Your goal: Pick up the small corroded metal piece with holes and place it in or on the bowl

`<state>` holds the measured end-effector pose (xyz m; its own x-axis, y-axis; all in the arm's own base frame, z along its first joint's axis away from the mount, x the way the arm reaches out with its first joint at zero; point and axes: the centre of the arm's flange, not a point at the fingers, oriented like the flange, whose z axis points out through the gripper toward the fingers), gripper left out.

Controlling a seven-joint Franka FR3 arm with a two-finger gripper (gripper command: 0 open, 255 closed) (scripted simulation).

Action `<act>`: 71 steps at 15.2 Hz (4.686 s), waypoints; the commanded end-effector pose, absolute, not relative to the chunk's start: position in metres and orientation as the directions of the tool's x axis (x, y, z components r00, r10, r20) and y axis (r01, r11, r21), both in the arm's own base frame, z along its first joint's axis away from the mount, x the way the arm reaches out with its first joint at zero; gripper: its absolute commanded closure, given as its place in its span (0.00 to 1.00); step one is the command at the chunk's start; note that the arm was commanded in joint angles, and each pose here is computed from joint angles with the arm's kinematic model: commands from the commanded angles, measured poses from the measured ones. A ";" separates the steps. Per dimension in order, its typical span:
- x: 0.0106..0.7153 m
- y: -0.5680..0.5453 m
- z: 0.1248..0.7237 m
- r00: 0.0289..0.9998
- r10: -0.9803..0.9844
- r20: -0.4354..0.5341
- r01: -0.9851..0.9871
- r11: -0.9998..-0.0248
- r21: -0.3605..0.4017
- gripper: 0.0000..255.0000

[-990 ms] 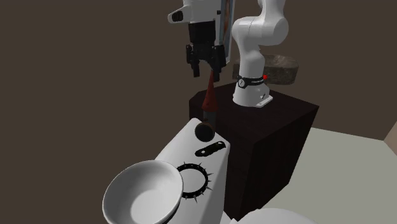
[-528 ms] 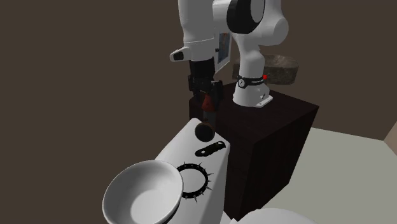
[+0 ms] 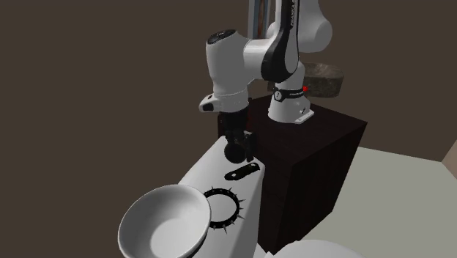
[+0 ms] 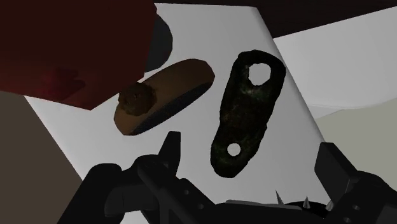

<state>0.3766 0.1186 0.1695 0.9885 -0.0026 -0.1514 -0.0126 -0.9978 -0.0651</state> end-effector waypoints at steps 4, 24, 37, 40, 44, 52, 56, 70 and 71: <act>0.378 0.126 0.130 0.987 -0.016 -0.162 -0.027 -0.998 -0.064 0.00; 0.374 0.128 0.101 0.987 -0.016 -0.162 -0.027 -0.998 -0.064 1.00; 0.373 0.128 0.153 0.987 -0.016 -0.162 -0.027 -0.998 -0.064 1.00; 0.373 0.128 0.169 0.987 -0.016 -0.162 -0.027 -0.998 -0.064 1.00; 0.373 0.128 0.190 0.987 -0.016 -0.162 -0.027 -0.998 -0.064 1.00; 0.373 0.128 0.232 0.987 -0.016 -0.162 -0.027 -0.998 -0.064 1.00; 0.373 0.128 0.254 0.987 -0.016 -0.162 -0.027 -0.998 -0.064 1.00; 0.538 0.176 0.257 0.987 -0.016 -0.162 -0.027 -0.998 -0.064 1.00; 0.551 0.179 0.257 0.987 -0.016 -0.162 -0.027 -0.998 -0.064 1.00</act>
